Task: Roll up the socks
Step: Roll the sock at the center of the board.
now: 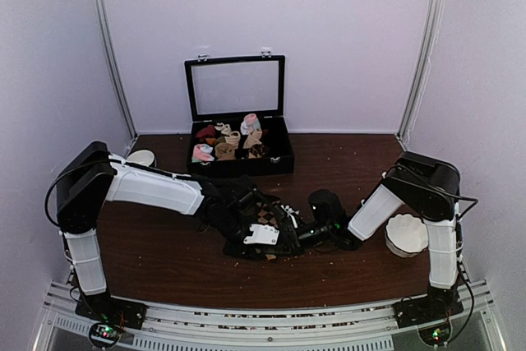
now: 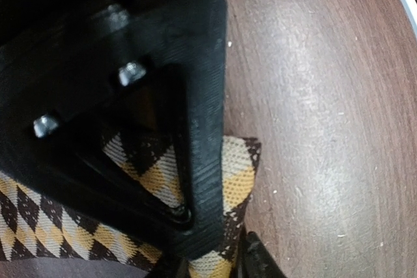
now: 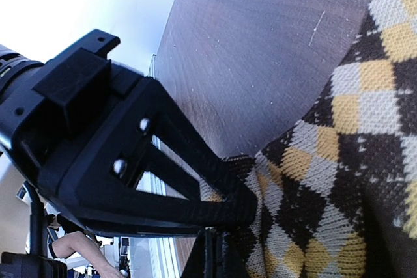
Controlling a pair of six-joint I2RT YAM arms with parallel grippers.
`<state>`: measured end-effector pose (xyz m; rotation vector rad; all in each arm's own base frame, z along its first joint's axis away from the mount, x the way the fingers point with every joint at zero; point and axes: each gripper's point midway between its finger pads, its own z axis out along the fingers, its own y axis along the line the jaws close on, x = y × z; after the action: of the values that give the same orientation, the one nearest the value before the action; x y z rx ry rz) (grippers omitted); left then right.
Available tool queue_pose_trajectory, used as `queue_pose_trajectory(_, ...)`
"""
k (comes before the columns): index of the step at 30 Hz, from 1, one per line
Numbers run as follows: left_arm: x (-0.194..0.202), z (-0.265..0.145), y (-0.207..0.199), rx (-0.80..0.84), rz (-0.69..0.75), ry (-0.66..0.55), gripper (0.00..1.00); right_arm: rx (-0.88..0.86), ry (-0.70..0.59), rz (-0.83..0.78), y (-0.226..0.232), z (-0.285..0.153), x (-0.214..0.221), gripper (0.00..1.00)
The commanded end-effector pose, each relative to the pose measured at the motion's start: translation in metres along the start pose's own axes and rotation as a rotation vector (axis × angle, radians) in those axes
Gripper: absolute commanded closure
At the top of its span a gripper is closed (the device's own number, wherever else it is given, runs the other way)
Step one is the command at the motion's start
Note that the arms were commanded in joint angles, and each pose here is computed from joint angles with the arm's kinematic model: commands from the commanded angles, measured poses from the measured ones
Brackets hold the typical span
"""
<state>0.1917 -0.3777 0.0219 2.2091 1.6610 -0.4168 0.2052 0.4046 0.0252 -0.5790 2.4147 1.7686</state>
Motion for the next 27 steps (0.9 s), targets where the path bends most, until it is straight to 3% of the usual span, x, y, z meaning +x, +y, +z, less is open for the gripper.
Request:
queue_pose_trajectory(1, 0.002, 0.004, -0.002, 0.014, 0.006, 0.013, 0.85, 0.32, 0.145, 0.31, -0.103, -0.019, 0.087, 1.0)
queue_pose_trajectory(3, 0.002, 0.004, -0.003, 0.02, 0.006, 0.015, 1.0, 0.321, 0.144, 0.307, -0.103, -0.02, 0.086, 1.0)
queue_pose_trajectory(9, 0.009, 0.005, -0.003, 0.076, -0.042, 0.022, 1.0, 0.345, 0.122, 0.273, -0.1, -0.025, 0.083, 1.0)
queue_pose_trajectory(12, 0.013, 0.005, -0.001, 0.135, -0.092, 0.022, 1.0, 0.378, 0.108, 0.247, -0.099, -0.03, 0.079, 0.82)
queue_pose_trajectory(17, 0.023, 0.01, -0.002, 0.207, -0.141, 0.049, 1.0, 0.457, 0.076, 0.196, -0.098, -0.044, 0.075, 0.71)
queue_pose_trajectory(27, 0.041, 0.023, -0.007, 0.297, -0.211, 0.137, 1.0, 0.629, -0.022, 0.096, -0.09, -0.092, 0.077, 0.67)
